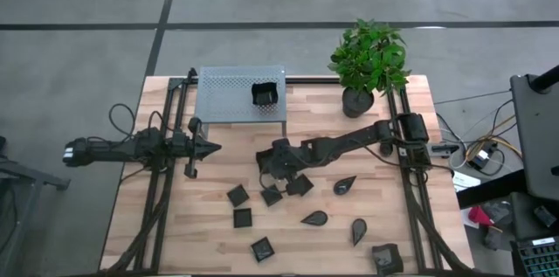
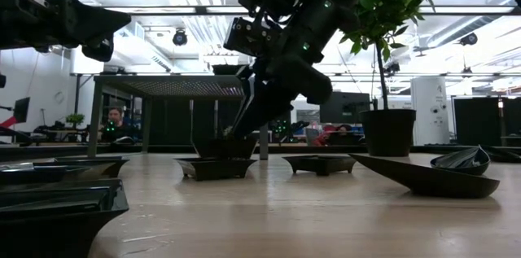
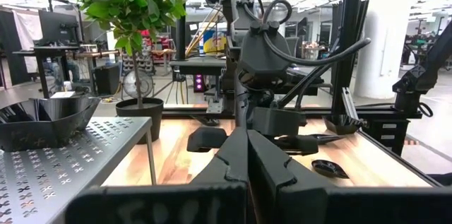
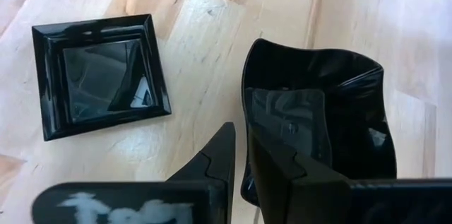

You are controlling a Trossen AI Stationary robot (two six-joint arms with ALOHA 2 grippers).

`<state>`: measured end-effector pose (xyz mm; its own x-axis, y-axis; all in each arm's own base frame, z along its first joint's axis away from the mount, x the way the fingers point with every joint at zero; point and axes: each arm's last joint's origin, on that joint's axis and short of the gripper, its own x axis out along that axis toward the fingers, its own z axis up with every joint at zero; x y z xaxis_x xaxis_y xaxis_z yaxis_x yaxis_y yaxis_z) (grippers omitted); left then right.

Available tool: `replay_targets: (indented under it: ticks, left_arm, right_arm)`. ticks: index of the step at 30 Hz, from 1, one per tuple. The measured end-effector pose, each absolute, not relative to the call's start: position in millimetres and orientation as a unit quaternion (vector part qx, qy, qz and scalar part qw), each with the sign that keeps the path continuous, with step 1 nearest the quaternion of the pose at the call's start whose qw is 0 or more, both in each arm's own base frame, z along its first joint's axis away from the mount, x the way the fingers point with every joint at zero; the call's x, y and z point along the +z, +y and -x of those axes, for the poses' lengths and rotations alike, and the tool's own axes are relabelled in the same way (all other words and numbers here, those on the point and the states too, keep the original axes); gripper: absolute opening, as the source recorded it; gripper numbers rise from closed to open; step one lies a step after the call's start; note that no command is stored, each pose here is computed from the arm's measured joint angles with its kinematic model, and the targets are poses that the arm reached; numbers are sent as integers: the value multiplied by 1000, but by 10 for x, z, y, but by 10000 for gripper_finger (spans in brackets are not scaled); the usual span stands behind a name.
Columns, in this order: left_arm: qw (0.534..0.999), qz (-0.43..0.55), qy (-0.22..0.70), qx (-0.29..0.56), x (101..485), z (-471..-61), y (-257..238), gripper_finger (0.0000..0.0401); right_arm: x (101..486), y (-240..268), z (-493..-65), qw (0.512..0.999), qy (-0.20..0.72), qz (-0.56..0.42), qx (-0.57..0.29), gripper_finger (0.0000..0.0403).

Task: Pick & Place Mini shaped plates
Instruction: Stack the distorted square plate on top of the distorted square plate on the shelf

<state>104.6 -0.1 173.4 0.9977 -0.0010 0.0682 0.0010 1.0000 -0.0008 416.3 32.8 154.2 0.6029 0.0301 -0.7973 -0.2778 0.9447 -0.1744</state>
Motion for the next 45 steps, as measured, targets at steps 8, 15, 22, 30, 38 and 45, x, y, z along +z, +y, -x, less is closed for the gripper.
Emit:
replay_targets:
  ticks: [8, 15, 22, 30, 38, 45]
  left_arm:
    - [999, 0, -34, 0, 1734, -1046, -1, 0]
    - [999, 0, -34, 0, 1734, -1046, -1, 0]
    - [999, 0, -34, 0, 1734, -1046, -1, 0]
    - [999, 0, -34, 0, 1734, -1046, -1, 0]
    - [999, 0, -34, 0, 1734, -1046, -1, 0]
    - [999, 0, -34, 0, 1734, -1046, -1, 0]
  right_arm:
    - [1541, 321, -4166, 885, 435, 142, 84, 38]
    - [1532, 299, -4163, 884, 439, 141, 81, 38]
    - [1518, 284, -4155, 883, 442, 137, 79, 38]
    - [1518, 287, -4155, 883, 442, 137, 79, 14]
    - [1520, 284, -4156, 884, 443, 136, 67, 8]
    - [1569, 284, -4187, 888, 437, 135, 59, 8]
